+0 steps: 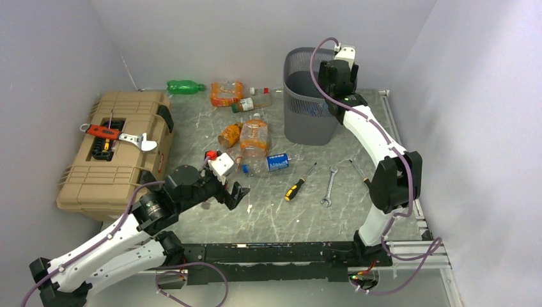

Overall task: Put the plastic bottles in the bin
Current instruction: Place the plastic bottle in the trash bin.

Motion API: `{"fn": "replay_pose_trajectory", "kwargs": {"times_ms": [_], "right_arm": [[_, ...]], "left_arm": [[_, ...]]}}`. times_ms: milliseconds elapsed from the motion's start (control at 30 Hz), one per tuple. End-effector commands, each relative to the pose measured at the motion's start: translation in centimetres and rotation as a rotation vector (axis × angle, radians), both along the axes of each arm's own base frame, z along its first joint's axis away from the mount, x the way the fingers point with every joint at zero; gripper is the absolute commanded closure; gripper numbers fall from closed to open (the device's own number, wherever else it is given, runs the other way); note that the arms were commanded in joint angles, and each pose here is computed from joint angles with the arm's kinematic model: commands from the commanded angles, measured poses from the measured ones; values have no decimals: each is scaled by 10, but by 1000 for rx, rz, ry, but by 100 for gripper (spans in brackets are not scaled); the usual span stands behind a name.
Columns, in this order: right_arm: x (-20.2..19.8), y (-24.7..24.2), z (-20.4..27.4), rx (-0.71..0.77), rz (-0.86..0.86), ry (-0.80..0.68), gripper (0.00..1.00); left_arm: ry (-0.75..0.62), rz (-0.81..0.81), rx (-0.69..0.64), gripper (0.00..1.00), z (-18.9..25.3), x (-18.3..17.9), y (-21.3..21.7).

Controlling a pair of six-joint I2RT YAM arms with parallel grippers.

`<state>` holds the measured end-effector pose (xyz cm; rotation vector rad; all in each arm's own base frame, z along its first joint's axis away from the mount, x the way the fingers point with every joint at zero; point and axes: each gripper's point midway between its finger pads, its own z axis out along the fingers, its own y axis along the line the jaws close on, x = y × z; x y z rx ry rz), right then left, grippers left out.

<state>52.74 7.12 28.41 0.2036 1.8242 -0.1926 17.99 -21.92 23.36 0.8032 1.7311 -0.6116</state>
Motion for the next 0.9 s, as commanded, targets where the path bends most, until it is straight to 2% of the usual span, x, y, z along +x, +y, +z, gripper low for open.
{"fn": "replay_pose_trajectory", "kwargs": {"times_ms": [0, 233, 433, 567, 700, 800, 867], "right_arm": [[-3, 2, 34, 77, 4, -66, 27], [-14, 5, 96, 131, 34, -159, 24], [-46, 10, 159, 215, 92, -280, 23], [-90, 26, 208, 266, 187, -373, 23], [-162, 63, 237, 303, 357, -429, 24], [-212, 94, 220, 370, 538, -416, 25], [-242, 119, 184, 419, 712, -372, 25]], "left_arm": [[-43, -17, -31, 1, 22, 1, -4], [-41, -11, -26, 0, 21, 2, -3], [-33, 6, -26, 1, 20, 4, -2], [-19, 86, -4, 1, 15, 14, 6], [-12, 239, 33, 0, 9, 33, 22], [-7, 310, 62, 0, 3, 42, 30], [6, 289, 87, 1, -2, 40, 28]]}}
